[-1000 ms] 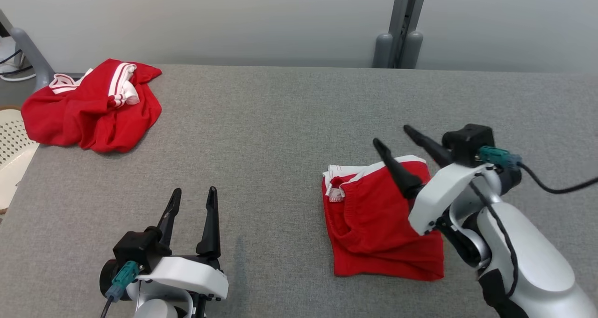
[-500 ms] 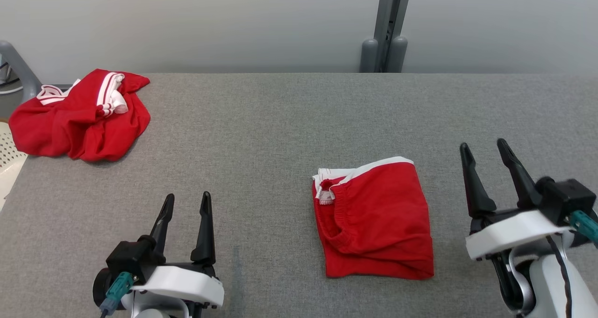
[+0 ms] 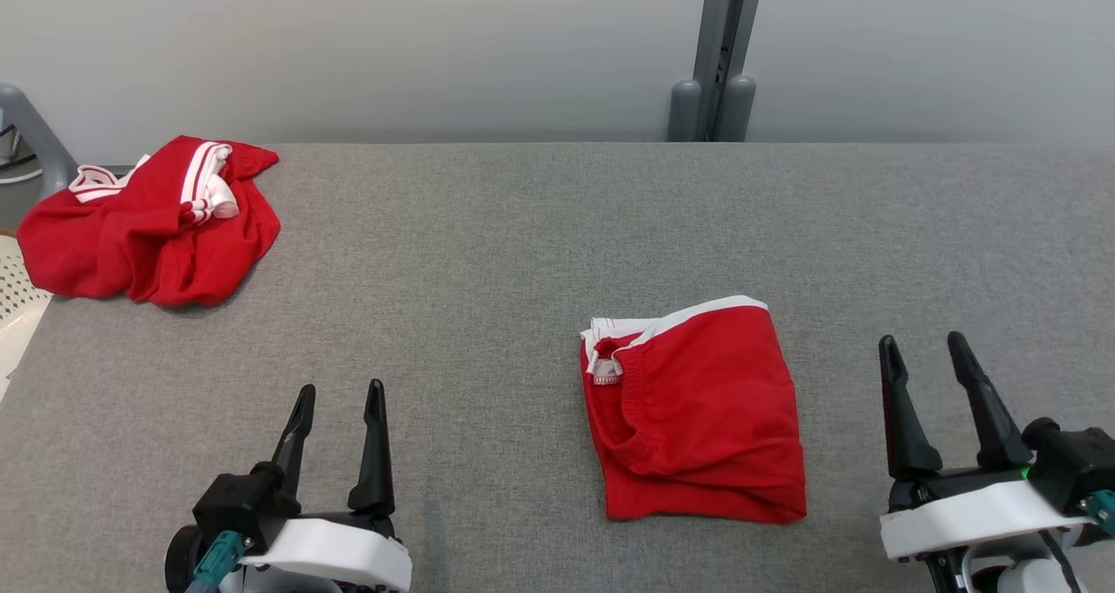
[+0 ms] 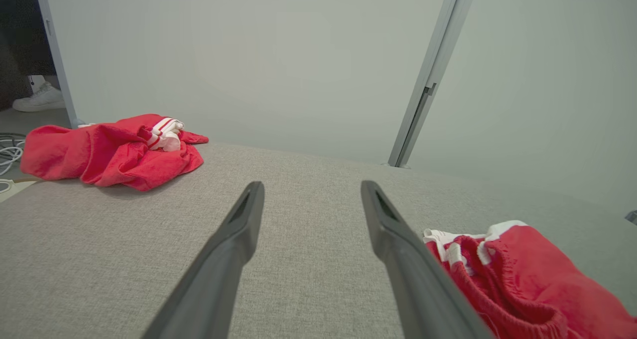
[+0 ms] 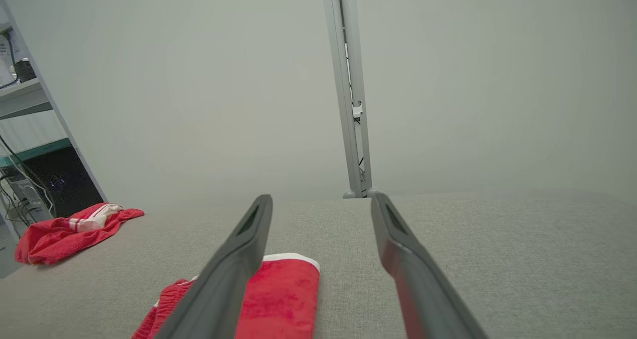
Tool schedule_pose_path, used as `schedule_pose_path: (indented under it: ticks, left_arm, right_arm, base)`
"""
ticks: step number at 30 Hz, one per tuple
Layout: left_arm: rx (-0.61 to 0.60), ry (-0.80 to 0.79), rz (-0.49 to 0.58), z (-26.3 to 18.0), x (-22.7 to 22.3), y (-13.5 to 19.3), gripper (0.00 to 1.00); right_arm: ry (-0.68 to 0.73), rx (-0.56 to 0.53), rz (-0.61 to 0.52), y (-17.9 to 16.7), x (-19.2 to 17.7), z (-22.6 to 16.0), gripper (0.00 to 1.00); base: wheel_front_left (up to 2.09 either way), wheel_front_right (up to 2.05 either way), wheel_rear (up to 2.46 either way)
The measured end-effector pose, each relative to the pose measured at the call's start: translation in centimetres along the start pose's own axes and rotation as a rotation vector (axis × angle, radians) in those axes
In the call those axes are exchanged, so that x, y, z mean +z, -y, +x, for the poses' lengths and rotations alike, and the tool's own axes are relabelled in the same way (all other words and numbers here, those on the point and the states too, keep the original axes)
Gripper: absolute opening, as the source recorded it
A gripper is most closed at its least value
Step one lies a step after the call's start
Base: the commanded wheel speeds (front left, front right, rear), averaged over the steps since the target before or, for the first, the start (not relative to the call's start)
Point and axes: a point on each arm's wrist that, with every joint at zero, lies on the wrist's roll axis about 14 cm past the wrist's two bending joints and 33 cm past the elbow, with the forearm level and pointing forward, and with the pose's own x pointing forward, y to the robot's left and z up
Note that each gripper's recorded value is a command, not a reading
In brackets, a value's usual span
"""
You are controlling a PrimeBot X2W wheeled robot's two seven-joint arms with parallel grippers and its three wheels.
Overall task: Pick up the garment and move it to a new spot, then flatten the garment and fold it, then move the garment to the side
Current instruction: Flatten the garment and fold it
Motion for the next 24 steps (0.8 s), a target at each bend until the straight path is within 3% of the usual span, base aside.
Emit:
schedule_pose_path:
  ticks: [24]
  left_arm:
    - [0.002, -0.015, 0.007, -0.39, -0.47, -0.14, 1.00]
  right_arm:
    - [-0.026, 0.013, 0.011, -0.59, -0.95, -0.28, 1.00]
  base:
    - [0.00, 0.00, 0.00]
